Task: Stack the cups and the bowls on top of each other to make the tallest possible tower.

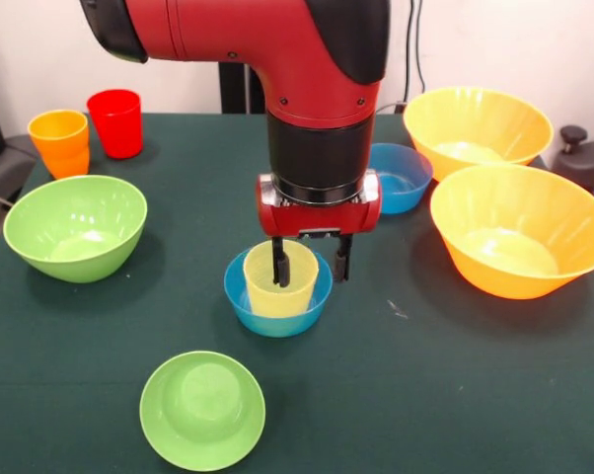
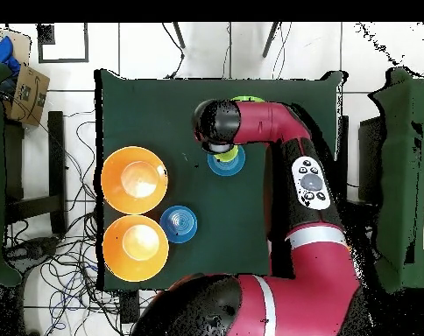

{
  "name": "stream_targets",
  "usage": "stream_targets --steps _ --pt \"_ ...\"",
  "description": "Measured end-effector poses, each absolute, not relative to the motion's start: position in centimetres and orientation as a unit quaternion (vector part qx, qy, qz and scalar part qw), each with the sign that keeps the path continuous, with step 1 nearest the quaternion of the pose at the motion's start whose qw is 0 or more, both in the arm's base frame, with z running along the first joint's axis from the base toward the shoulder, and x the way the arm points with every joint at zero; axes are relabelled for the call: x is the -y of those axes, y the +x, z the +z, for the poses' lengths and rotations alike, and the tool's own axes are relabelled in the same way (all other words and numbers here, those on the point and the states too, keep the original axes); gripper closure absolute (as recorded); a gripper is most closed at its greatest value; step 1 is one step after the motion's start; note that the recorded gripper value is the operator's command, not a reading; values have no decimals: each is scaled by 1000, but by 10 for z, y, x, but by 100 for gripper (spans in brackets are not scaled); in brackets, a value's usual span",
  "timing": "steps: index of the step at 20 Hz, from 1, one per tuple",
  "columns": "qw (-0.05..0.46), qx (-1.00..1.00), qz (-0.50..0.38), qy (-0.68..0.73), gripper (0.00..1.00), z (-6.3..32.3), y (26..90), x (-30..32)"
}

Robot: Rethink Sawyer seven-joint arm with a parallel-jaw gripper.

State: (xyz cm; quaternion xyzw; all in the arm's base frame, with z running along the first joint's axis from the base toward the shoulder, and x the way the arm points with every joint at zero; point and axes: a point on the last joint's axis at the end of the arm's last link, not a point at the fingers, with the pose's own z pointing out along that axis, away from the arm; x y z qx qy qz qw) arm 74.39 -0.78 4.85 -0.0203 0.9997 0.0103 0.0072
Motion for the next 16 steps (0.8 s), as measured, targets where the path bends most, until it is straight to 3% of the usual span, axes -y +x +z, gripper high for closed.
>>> stream_targets --steps 16 --pt "34 -999 1 -5 0 67 772 30"
